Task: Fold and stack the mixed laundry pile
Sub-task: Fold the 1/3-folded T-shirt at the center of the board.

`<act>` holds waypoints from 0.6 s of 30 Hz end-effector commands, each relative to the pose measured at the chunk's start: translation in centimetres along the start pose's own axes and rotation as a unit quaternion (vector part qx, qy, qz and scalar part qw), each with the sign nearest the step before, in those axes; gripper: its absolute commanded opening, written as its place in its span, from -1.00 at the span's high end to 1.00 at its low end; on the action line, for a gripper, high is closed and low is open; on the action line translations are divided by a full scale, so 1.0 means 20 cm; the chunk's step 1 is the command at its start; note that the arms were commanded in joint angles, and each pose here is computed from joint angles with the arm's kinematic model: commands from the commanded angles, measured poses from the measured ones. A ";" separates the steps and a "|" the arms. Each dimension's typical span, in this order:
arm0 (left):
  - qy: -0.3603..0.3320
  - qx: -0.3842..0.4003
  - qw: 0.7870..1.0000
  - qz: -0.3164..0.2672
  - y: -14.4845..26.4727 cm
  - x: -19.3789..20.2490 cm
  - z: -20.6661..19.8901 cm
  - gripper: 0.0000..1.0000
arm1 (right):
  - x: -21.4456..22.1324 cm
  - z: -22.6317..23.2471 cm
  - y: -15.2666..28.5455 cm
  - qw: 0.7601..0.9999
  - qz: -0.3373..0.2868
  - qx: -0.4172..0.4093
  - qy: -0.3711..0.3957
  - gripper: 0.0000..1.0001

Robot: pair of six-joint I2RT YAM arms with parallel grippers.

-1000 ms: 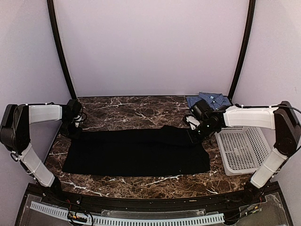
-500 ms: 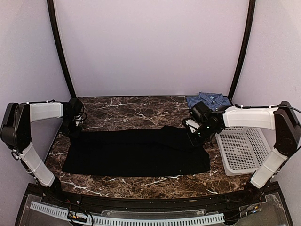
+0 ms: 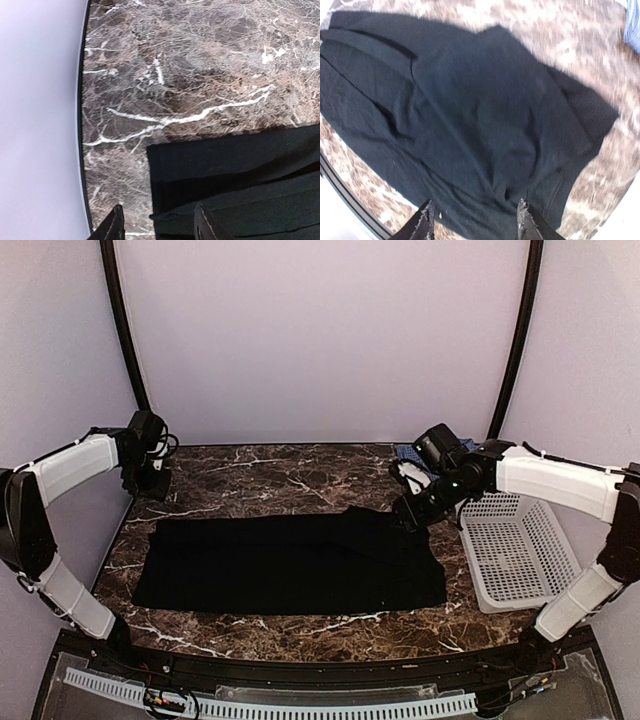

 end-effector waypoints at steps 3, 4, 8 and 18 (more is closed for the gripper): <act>0.020 0.047 0.997 0.062 -0.22 0.01 -0.13 0.15 | -0.30 0.02 -0.10 0.999 -0.038 -0.022 0.018 0.02; 0.018 0.047 0.996 0.078 -0.27 0.02 -0.15 0.16 | -0.33 0.02 -0.16 0.999 -0.030 -0.027 0.020 0.05; 0.011 0.058 0.993 0.099 -0.34 0.06 -0.19 0.23 | -0.39 0.04 -0.28 0.998 -0.015 -0.055 0.031 0.10; -0.031 0.053 0.987 0.146 -0.31 0.25 -0.19 0.34 | -0.14 0.08 -0.44 0.994 0.063 -0.084 0.036 0.17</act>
Point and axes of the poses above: each gripper's point midway between its finger pads, its own y axis back along the fingers, its own z axis along the line the jaws close on, x = y × z, the point moved 5 cm from there along y, back along the fingers, and after that the axes turned 4 degrees about y, right-handed, at the moved point
